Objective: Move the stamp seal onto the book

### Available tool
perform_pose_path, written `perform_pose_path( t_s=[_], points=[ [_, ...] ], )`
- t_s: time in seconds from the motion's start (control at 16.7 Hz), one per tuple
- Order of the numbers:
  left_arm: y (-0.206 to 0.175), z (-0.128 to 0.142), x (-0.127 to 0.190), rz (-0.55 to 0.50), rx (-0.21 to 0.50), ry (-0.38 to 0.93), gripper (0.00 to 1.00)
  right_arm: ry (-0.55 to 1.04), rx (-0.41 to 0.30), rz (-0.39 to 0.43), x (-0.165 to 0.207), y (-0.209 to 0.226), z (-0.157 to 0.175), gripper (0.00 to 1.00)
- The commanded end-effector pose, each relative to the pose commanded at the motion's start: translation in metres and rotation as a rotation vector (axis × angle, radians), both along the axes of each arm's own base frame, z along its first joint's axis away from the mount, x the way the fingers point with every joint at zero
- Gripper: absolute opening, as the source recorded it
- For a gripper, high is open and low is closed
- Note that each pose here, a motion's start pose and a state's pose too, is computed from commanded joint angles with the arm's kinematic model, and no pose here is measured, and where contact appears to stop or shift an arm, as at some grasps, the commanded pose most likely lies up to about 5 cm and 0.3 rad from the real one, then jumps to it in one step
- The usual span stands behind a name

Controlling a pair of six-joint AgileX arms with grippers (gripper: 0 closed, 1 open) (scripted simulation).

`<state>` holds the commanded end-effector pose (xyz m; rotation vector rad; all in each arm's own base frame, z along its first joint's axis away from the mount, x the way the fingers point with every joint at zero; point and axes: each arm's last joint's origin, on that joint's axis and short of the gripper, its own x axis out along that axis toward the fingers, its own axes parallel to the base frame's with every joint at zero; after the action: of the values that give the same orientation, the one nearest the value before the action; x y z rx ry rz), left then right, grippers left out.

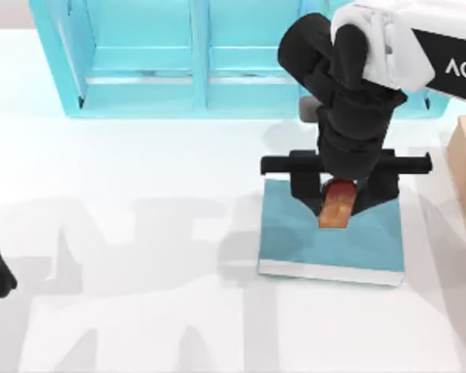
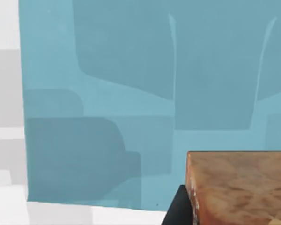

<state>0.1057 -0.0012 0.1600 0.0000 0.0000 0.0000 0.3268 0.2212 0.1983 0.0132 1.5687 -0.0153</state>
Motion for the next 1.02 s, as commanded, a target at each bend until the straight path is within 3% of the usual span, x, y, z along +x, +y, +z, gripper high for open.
perform_pose_path(
  t_s=[0.24,1.02],
  points=[
    [0.0000,0.0000,0.0000,0.000,0.000,0.000,1.00,0.000,-0.001,0.001,-0.0002,0.0003,0.0009,0.00],
    [0.0000,0.0000,0.0000,0.000,0.000,0.000,1.00,0.000,-0.001,0.001,-0.0002,0.0003,0.0009,0.98]
  ],
)
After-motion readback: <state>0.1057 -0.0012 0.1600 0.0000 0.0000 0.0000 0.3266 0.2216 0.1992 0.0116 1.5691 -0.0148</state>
